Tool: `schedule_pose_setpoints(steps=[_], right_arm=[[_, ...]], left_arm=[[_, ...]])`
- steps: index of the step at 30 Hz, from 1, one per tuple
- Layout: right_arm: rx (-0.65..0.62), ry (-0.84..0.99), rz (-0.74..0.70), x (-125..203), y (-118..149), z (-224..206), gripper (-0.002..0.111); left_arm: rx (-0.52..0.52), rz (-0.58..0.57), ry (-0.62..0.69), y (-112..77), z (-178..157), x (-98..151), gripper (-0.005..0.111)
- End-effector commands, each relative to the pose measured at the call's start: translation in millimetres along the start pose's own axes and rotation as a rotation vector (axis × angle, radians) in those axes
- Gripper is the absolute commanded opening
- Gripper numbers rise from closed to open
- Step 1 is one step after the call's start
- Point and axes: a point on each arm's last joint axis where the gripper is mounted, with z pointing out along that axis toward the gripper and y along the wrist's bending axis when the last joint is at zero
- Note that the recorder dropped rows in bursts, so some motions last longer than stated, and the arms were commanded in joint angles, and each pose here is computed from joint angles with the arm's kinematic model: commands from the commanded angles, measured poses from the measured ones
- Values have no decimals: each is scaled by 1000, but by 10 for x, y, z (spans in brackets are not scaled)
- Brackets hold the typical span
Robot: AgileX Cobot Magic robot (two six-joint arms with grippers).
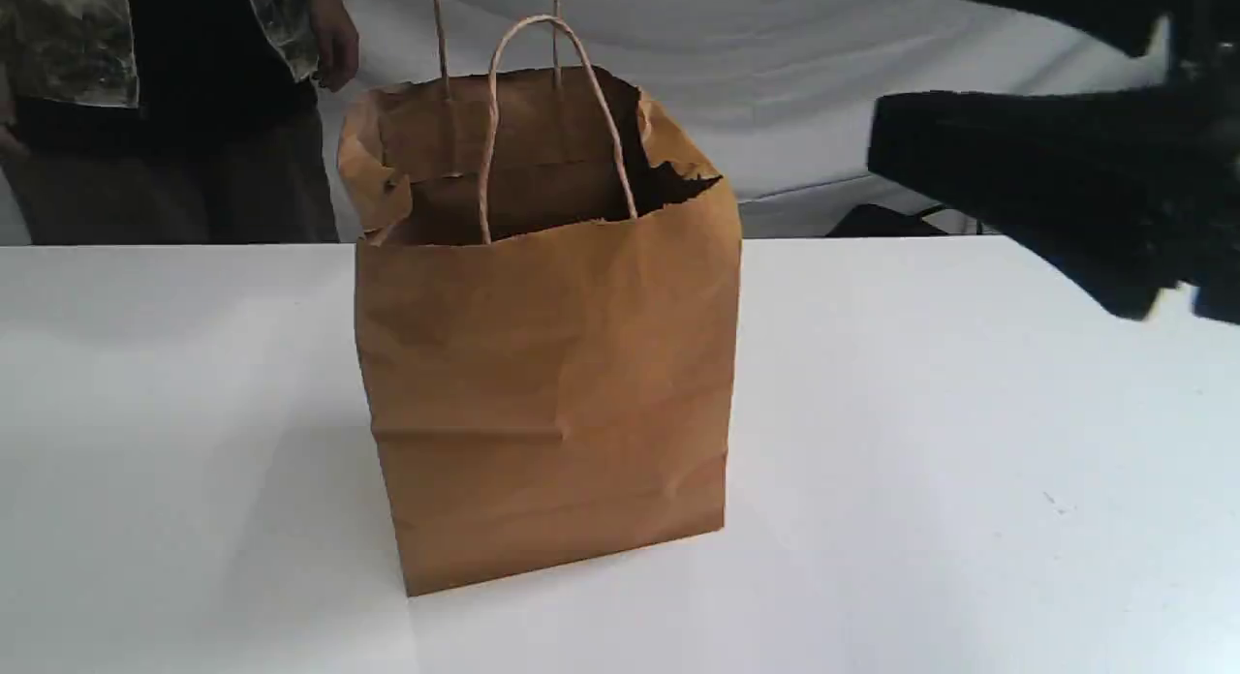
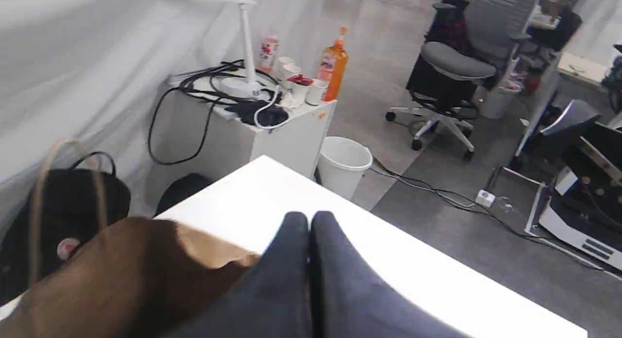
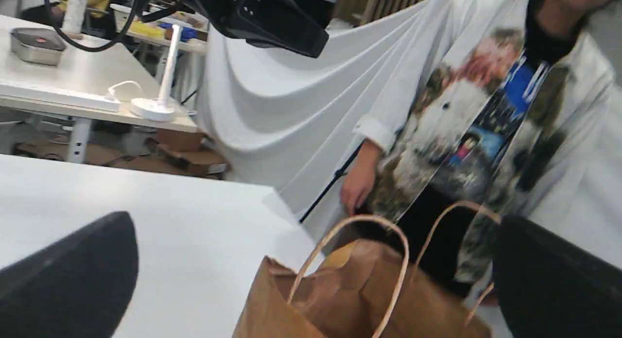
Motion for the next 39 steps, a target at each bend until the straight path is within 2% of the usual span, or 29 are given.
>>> schedule_pose_setpoints(steps=[1,3,6,8,10,16,21,23,26,29,30,31,34,39], right_arm=[[60,-86,-160,-265,371,-215,98],[183,-80,-227,-381,502,-320,98],[441,-48,-330,-556,670,-534,98],[657,-60,-312,-656,730,-719,98],[811,-106,-275,-741,795,-876,98],[976,-191,-278,-868,1071,-1133,98],[1235,-295,-166,-893,1212,-1449,98],[1437,-353,-17,-829,1256,-1674,98],[1752,-439,214,-681,1315,-1987,98],[2070,-538,442,-504,1420,-2244,98],[2133,-570,499,-463,1454,-2287,98],[2263,-601,594,-380,1534,-2363,98],[2243,-644,686,-337,1531,-2342,98],[2214,-637,768,-291,1520,-2310,98]], left_arm=[[-65,86,-89,-416,-50,-89,0],[-138,152,-156,-666,-151,-89,0],[-286,269,-277,-1015,-392,-21,0],[-382,306,-352,-1192,-586,91,0],[-450,325,-421,-1334,-786,171,0],[-588,346,-612,-1706,-1382,617,0],[-712,351,-806,-1910,-1830,1082,0],[-726,372,-864,-1985,-1949,1266,0],[-767,360,-857,-1909,-1936,1373,0],[-760,343,-814,-1830,-1850,1459,0],[-759,328,-800,-1793,-1820,1496,0],[-755,301,-786,-1749,-1782,1536,0],[-727,219,-730,-1617,-1648,1687,0],[-664,210,-615,-1516,-1462,1898,0]])
